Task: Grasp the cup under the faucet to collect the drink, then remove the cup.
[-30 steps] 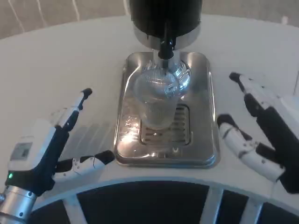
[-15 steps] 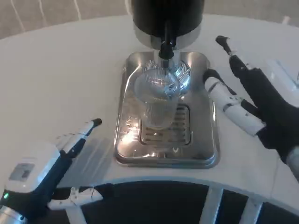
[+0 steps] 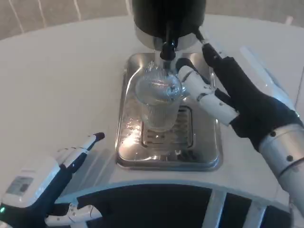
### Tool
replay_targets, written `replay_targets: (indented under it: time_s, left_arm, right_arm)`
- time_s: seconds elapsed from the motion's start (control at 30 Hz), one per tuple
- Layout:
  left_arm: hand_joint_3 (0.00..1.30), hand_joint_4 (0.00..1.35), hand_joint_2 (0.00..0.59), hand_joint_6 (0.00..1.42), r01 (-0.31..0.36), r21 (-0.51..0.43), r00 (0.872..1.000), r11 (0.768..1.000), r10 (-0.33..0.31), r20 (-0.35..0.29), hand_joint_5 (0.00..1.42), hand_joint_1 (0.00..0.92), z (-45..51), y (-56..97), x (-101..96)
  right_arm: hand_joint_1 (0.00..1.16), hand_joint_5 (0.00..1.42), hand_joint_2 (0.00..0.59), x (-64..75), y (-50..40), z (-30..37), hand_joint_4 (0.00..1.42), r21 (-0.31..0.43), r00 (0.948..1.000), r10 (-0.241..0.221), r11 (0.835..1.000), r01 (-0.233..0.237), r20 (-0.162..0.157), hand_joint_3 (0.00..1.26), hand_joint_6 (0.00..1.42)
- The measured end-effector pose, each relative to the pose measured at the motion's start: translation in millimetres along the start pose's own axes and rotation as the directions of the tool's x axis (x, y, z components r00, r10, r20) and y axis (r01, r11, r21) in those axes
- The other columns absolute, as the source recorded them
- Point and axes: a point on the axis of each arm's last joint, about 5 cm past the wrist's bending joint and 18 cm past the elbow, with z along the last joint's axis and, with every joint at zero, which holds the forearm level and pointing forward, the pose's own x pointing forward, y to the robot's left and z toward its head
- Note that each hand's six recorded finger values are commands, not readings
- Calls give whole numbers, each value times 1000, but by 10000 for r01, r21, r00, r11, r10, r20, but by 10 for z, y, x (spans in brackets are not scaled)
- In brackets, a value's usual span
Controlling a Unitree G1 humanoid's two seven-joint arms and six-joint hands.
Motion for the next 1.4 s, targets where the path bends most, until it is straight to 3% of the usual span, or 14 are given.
replay_targets:
  time_s: [0.17, 0.37, 0.67, 1.0, 1.4]
  left_arm:
    - [89, 55, 76, 266, 140, -65, 9998, 9999, -140, -124, 168, 50, 14, -9, -71]
    - [88, 55, 77, 267, 163, -35, 9997, 9999, -164, -190, 168, 42, 35, -4, -115]
    - [91, 55, 78, 267, 314, -6, 9990, 9995, -314, -312, 168, 37, 72, 23, -215]
    - [97, 55, 78, 268, 287, -1, 9974, 9996, -287, -662, 169, 36, 63, 58, -296]
    - [101, 55, 78, 268, 268, -140, 9955, 9995, -279, -910, 175, 36, 58, 88, -346]
  right_arm:
    - [0, 0, 496, 91, 32, 24, 0, 205, 9998, 19, 9998, -23, 193, 0, 0]
    - [0, 0, 496, 194, 73, 116, 0, 307, 9973, 31, 9995, -54, 740, 0, 0]
    - [0, 0, 496, 285, 152, 181, 0, 496, 9942, 21, 9987, -74, 1074, 0, 0]
    - [0, 0, 496, 339, 208, 237, 0, 575, 9922, 185, 9980, -258, 1231, 0, 0]
    - [0, 0, 480, 366, 200, 290, 0, -123, 9872, 872, 9962, -863, 1332, 0, 0]
